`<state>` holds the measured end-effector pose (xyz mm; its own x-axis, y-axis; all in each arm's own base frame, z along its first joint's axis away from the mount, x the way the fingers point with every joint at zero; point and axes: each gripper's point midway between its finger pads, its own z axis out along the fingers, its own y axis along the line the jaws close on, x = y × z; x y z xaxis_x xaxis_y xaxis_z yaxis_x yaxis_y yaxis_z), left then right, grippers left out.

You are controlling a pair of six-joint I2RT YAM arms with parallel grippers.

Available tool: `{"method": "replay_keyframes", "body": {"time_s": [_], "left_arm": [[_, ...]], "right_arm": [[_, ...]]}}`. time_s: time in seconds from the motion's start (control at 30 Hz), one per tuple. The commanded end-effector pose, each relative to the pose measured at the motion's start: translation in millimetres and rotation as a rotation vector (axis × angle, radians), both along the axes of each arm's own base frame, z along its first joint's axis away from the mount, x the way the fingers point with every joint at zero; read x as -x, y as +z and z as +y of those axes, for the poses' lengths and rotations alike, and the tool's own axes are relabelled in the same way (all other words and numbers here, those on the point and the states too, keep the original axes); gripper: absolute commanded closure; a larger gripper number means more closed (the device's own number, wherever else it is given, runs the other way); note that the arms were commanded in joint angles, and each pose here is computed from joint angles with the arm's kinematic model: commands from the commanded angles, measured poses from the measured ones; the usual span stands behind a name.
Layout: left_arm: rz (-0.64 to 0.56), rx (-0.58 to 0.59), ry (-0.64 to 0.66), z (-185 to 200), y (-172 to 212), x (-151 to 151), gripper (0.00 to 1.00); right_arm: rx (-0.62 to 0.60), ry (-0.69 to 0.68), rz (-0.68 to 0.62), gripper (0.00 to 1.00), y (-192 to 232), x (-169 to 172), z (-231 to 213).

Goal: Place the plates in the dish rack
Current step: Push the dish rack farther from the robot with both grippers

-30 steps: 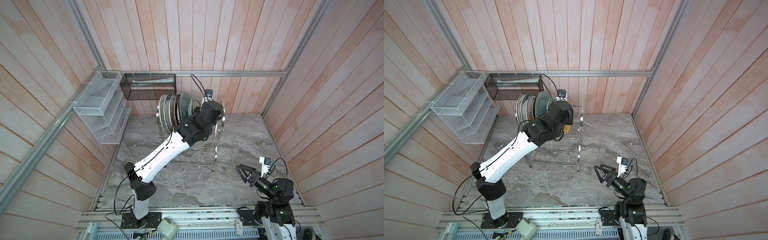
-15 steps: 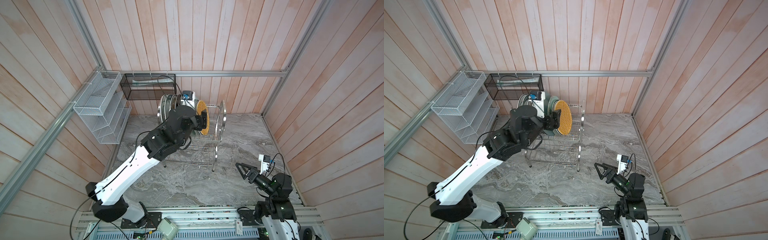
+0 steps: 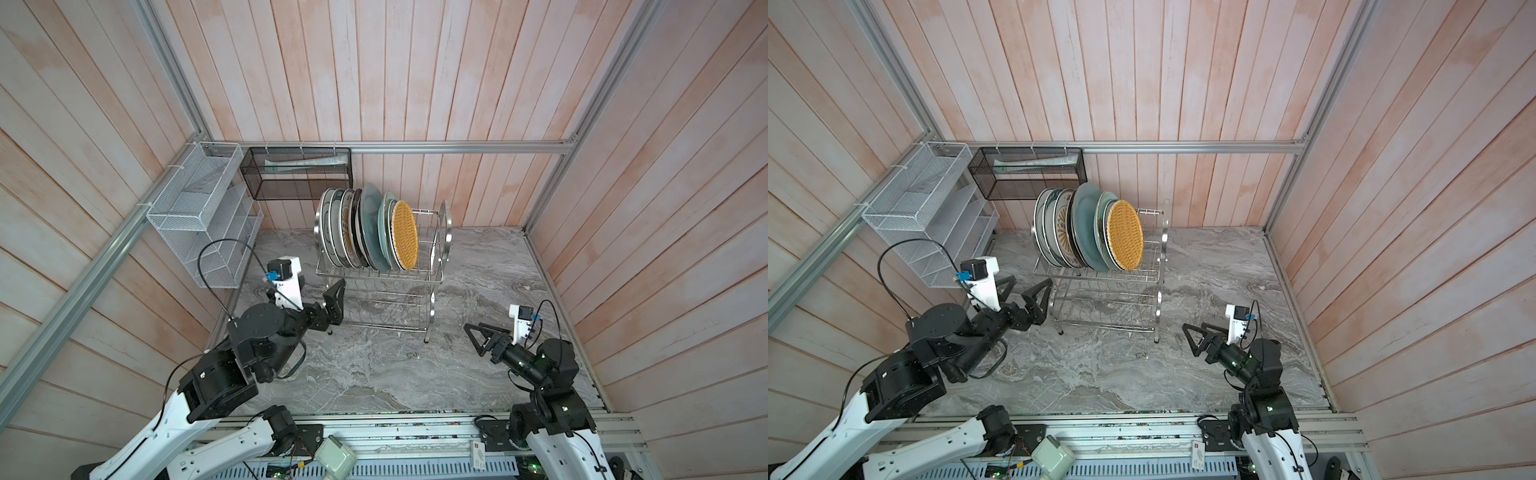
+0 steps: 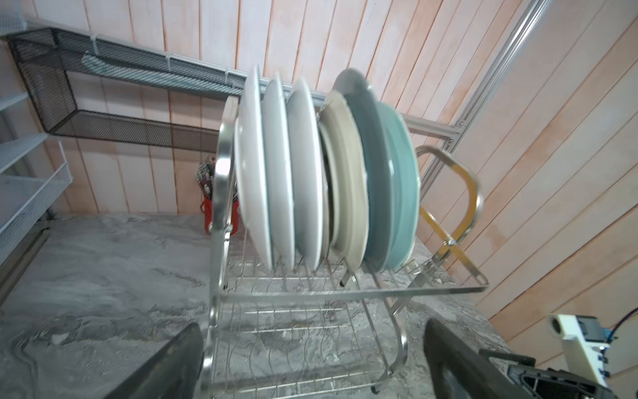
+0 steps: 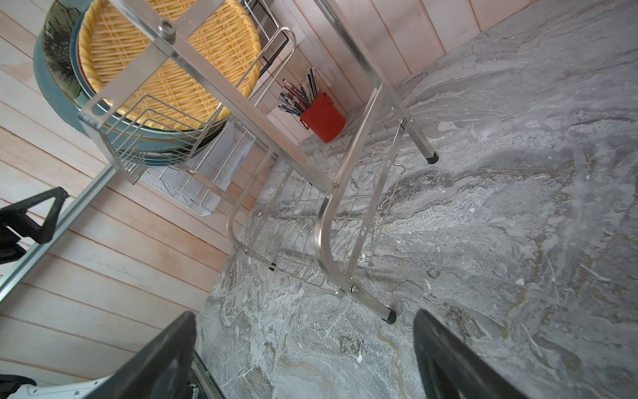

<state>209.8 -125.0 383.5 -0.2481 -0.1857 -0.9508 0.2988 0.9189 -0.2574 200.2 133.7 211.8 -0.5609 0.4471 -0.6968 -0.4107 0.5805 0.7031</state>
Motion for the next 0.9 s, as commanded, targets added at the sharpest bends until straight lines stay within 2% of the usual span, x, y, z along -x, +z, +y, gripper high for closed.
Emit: {"method": "replay_keyframes", "body": {"time_s": [0.0,0.17,0.33,0.43,0.63,0.87], "left_arm": [[0.053,0.002,0.012,14.9,-31.5,11.1,0.00],[0.122,0.032,0.097,43.7,-68.5,22.6,0.00],[0.203,0.022,0.138,45.1,-110.4,21.4,0.00],[0.219,0.016,0.129,36.1,-121.7,16.4,0.00],[0.276,0.052,0.149,21.9,-147.1,-9.7,0.00],[0.306,0.181,0.216,46.2,-172.8,-50.8,0.00]], "right_arm": [[0.036,-0.035,-0.029,0.02,-2.7,-6.3,4.7],[0.099,-0.009,-0.017,0.03,-13.6,-5.3,29.5],[0.144,0.011,-0.041,0.02,-18.0,3.5,55.3],[0.209,0.001,-0.052,0.02,-21.6,5.7,70.2],[0.331,-0.098,-0.047,0.02,-29.4,3.7,81.4],[0.321,-0.166,-0.034,0.06,-27.1,-0.8,75.5]]}}
